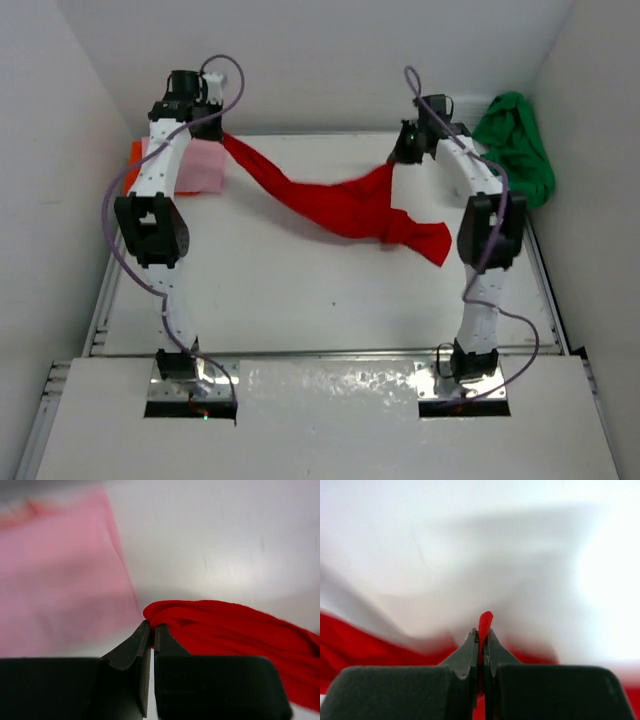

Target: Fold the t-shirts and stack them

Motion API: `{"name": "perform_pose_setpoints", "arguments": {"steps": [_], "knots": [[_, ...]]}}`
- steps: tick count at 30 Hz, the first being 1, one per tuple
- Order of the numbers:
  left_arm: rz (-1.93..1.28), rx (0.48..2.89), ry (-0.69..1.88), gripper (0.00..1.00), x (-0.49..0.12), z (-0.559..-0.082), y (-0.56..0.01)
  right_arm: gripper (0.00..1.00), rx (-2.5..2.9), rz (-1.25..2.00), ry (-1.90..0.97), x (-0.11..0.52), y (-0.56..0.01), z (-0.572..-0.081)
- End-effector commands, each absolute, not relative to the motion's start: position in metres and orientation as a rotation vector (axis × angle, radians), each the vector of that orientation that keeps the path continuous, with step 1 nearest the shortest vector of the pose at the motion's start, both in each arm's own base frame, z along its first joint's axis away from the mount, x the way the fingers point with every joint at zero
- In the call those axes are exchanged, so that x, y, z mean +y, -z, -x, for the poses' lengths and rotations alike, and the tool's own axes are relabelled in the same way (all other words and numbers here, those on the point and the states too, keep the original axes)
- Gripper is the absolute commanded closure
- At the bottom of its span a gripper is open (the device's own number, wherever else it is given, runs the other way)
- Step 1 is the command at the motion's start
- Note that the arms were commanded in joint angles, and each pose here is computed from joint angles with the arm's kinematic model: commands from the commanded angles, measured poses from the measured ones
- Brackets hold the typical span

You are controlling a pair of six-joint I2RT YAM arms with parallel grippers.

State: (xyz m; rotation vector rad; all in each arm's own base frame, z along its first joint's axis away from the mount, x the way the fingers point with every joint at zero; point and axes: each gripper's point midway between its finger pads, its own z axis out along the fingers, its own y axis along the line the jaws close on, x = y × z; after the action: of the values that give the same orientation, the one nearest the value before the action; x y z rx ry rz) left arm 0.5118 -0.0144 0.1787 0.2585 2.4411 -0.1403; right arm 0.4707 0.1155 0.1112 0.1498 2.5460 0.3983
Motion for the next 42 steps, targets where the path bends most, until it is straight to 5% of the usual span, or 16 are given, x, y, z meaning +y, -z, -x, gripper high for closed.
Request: {"name": "perform_pose_setpoints", "arguments": {"steps": [1, 2, 3, 4, 11, 18, 23, 27, 35, 42], "knots": [[-0.112, 1.679, 0.031, 1.00, 0.001, -0.576, -0.452, 1.00, 1.700, -0.353, -0.730, 0.064, -0.405, -0.622], [-0.079, 1.608, 0.026, 1.00, 0.005, -0.571, -0.472, 1.00, 1.417, -0.353, -0.801, 0.045, -0.469, -0.622], [-0.080, 1.300, 0.013, 1.00, 0.007, -0.520, -0.575, 1.00, 1.270, -0.356, -0.803, 0.037, -0.532, -0.570], [-0.115, 1.374, 0.046, 1.00, -0.001, -0.529, -0.529, 1.00, 1.284, -0.373, -0.709, 0.027, -0.520, -0.568], [-0.218, 1.461, 0.160, 1.00, -0.027, -0.508, -0.511, 1.00, 1.356, -0.270, -0.543, 0.026, -0.522, -0.526], [-0.297, 1.682, 0.167, 1.00, -0.032, -0.478, -0.409, 1.00, 1.575, -0.258, -0.490, 0.030, -0.395, -0.483], [-0.355, 1.903, 0.070, 1.00, -0.016, -0.427, -0.329, 1.00, 1.669, -0.264, -0.482, 0.036, -0.318, -0.403], [-0.443, 2.202, -0.002, 1.00, 0.000, -0.370, -0.239, 1.00, 1.896, -0.371, -0.418, 0.034, -0.198, -0.324], [-0.638, 2.787, 0.094, 1.00, 0.007, -0.228, -0.098, 1.00, 2.152, -0.491, -0.427, 0.042, -0.093, -0.215], [-0.659, 2.894, 0.096, 1.00, 0.010, -0.186, -0.071, 1.00, 2.310, -0.519, -0.446, 0.049, -0.048, -0.177]]}}
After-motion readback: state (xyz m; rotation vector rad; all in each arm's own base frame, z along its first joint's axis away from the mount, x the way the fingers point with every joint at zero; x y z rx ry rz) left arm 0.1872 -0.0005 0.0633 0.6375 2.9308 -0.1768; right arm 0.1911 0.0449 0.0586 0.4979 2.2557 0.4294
